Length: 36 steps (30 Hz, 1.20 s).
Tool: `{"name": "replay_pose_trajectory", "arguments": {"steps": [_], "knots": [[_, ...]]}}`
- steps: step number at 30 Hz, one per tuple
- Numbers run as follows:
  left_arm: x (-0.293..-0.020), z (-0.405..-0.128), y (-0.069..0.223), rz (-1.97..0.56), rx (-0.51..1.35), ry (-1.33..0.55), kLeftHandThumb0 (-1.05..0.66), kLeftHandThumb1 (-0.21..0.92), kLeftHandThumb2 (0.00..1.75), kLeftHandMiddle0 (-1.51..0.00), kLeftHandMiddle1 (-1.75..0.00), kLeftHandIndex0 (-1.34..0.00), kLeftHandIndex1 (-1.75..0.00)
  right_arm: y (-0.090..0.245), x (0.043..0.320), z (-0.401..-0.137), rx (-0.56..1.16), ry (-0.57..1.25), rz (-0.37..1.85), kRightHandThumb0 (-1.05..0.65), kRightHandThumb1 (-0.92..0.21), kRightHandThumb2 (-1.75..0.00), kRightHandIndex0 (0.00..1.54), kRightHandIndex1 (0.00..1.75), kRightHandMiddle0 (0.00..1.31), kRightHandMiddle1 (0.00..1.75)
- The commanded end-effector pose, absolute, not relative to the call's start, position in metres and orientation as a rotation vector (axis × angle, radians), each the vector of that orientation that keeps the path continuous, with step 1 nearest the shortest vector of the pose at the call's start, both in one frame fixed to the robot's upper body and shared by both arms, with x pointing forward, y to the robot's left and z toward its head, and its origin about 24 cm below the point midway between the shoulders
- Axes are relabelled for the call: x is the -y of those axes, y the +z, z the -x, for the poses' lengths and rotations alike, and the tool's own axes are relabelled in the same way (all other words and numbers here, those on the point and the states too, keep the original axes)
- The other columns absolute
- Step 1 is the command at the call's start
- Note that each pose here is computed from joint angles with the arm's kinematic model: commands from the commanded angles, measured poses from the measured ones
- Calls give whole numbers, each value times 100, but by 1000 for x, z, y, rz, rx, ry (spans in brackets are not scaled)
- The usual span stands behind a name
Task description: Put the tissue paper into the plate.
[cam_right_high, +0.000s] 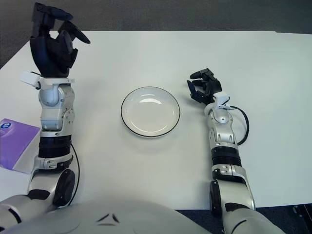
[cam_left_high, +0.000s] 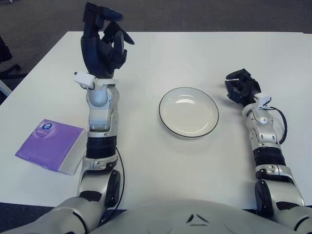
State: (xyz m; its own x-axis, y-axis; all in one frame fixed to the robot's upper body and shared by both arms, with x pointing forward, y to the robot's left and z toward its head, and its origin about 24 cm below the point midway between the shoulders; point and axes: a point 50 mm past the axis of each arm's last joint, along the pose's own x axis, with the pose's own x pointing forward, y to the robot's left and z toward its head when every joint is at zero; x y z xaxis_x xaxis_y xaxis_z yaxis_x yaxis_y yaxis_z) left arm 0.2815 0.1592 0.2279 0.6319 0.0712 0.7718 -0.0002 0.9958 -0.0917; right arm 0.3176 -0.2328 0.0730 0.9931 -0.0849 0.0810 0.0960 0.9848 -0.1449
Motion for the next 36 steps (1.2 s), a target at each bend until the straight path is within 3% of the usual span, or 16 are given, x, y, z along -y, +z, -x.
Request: {"name": "replay_pose_trajectory", "arguments": {"steps": [1, 19, 36], "knots": [[-166, -273, 239, 35, 913, 68, -35, 92, 41, -74, -175, -32, -163, 45, 232, -310, -57, -84, 145, -1, -70, -63, 60, 141, 39, 144], [-177, -275, 259, -88, 893, 70, -35, 92, 43, -78, -175, -30, -166, 33, 228, -313, -119, -63, 137, -1, -69, -62, 61, 141, 40, 142], [-207, -274, 245, -68, 793, 227, -36, 92, 39, -84, -175, -35, -161, 30, 233, -311, -140, -64, 151, -1, -69, -63, 61, 142, 41, 141]]}}
